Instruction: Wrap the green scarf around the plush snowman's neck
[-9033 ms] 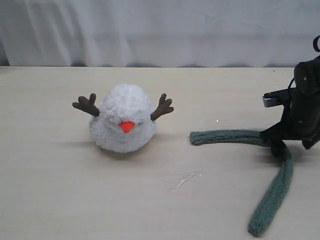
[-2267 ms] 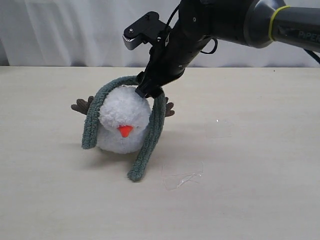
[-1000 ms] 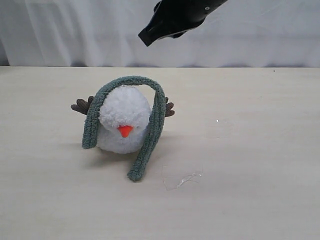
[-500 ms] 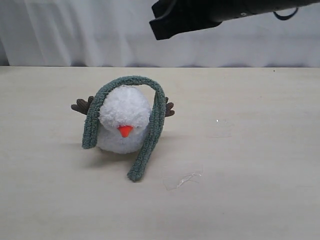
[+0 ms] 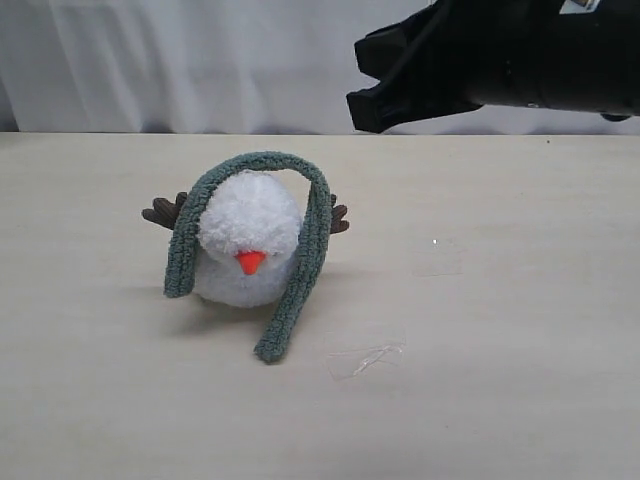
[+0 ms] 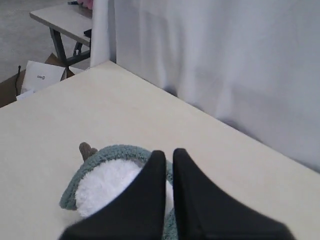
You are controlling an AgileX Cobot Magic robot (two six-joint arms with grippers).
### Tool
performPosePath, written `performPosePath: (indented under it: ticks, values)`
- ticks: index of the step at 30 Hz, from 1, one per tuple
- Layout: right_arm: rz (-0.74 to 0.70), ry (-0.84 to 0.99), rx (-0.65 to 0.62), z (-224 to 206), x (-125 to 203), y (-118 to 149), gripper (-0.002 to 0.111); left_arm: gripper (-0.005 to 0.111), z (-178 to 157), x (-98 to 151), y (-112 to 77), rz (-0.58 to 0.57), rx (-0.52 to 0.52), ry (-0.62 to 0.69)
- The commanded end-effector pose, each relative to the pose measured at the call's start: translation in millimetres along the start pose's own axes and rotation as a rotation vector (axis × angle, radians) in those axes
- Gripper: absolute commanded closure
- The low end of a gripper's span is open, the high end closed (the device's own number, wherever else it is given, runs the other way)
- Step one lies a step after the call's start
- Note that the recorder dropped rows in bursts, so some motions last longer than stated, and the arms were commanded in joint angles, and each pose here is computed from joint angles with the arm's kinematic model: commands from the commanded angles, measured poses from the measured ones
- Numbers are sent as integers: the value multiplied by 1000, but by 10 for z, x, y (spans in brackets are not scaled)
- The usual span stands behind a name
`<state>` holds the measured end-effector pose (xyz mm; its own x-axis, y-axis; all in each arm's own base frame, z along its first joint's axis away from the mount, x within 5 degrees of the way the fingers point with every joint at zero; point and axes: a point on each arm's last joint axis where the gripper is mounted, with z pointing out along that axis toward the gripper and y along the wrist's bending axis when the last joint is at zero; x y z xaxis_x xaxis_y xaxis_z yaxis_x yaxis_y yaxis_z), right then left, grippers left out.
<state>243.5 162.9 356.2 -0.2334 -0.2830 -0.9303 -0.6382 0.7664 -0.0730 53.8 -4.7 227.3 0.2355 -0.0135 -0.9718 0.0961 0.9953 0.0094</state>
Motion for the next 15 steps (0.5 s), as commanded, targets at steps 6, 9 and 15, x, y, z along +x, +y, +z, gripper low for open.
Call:
performPosePath:
  ticks: [6, 9, 15]
  values:
    - [160, 87, 38, 202, 216, -293, 96, 107, 54, -213, -14, -280, 34, -128]
    - [169, 27, -79, 202, 153, -195, 95, 107, 420, -382, -51, -229, 51, 30]
    - [130, 2, -423, 324, 197, 75, 96, 107, 1327, -163, -512, -72, 566, 135]
